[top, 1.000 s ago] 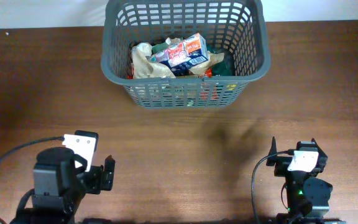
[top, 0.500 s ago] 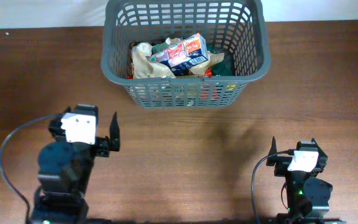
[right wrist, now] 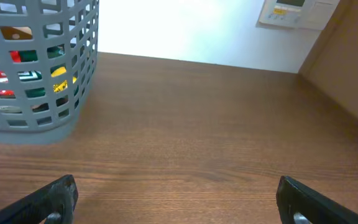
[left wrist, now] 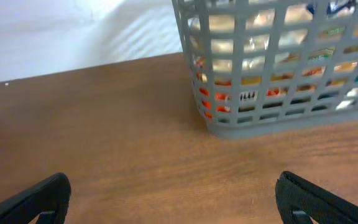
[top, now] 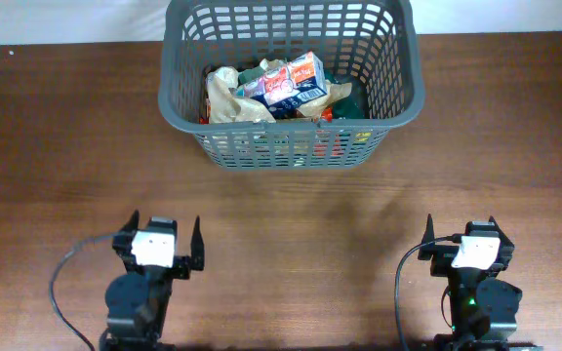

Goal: Pack container

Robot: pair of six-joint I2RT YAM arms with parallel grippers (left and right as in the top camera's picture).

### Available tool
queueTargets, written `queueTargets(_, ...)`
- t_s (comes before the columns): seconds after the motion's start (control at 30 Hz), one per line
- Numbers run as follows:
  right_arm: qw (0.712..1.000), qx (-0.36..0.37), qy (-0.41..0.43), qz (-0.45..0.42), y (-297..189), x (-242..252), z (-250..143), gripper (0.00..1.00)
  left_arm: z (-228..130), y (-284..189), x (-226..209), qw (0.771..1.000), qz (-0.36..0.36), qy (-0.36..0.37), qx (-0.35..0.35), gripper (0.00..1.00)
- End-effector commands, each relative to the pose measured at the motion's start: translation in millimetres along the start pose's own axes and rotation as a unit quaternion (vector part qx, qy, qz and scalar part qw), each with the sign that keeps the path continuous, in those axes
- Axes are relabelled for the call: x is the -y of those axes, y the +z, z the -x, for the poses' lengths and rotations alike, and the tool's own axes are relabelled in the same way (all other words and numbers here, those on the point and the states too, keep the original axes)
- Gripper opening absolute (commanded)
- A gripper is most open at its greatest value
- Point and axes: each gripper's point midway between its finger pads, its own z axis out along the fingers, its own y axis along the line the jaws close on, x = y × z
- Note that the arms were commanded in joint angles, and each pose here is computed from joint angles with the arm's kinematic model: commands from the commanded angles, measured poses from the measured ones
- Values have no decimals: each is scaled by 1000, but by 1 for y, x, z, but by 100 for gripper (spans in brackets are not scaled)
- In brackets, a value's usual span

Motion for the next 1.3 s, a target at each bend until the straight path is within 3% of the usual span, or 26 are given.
queueTargets(0.0,1000,0,-1,-7,0,2,-2,99,-14,0,0,1000,3,-4,2,99)
queueTargets(0.33,1000,0,-1,-7,0,2,-2,99,1,-9,-14,998,34,-11,50,99)
queueTargets(1.27,1000,0,-1,-7,0,2,-2,99,1,-8,-14,998,34,-11,49,99)
